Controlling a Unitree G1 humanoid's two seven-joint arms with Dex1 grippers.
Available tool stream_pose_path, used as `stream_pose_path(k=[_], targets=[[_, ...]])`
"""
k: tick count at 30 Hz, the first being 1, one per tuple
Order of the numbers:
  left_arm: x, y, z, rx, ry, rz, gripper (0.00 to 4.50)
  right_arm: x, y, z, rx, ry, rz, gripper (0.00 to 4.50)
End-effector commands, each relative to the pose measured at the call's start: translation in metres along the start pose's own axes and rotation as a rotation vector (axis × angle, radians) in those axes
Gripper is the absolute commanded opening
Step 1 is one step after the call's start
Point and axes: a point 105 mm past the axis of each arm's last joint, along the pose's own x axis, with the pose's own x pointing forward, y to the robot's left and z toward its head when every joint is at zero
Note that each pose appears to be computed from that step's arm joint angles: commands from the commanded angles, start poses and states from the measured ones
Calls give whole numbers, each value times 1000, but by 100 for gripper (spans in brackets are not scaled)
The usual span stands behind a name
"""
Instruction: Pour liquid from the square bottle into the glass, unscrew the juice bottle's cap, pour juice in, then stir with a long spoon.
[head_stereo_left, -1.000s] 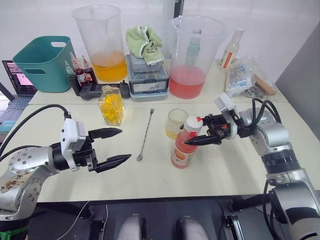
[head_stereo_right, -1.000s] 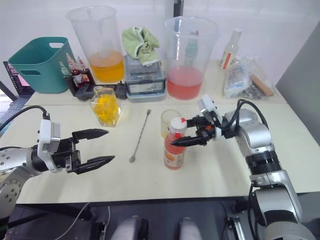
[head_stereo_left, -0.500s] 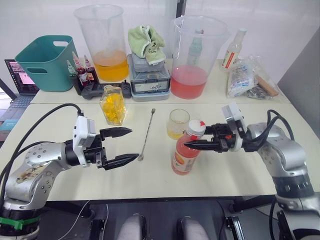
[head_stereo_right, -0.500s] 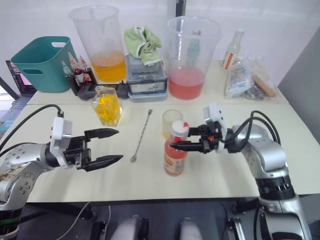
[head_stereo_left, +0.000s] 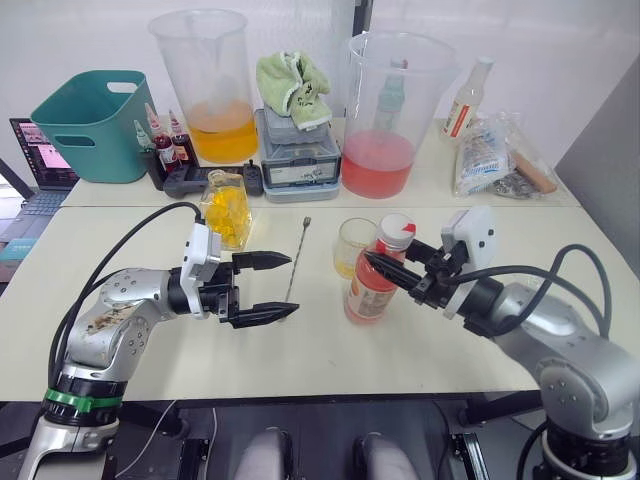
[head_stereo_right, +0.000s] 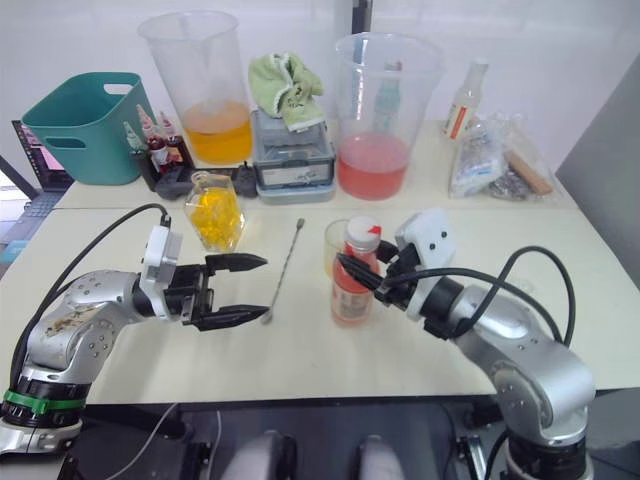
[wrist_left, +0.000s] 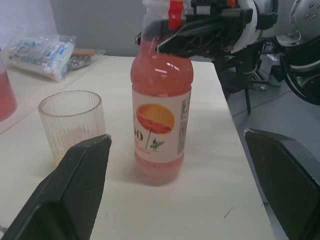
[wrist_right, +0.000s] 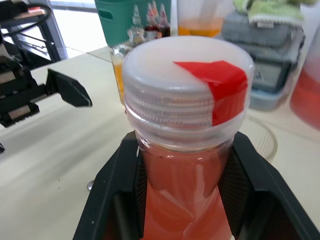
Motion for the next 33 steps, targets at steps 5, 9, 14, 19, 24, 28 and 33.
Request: stream_pose_path(k=[5, 9, 14, 19, 24, 28, 33], targets=[[-7, 1, 9, 51, 6, -4, 450, -3, 9, -1, 6, -9, -22, 141], [-10, -1, 8, 49, 12, 12, 450, 0, 16, 1, 10, -6, 51, 317], [-13, -7, 8, 28, 14, 23, 450, -10, -3, 5, -64, 61, 192, 447], [-19, -4, 11, 34, 8, 79, 450, -25, -33, 7, -185, 157, 402, 447], [-22, -10, 13, 40, 20, 110, 450, -25, -50, 11, -249, 160, 611, 447], [-30, -15, 11, 40, 48, 151, 450, -9, -53, 16, -223, 90, 742, 447], [-34, -23, 13, 38, 55, 181, 450, 6, -50, 11, -254, 82, 843, 447]])
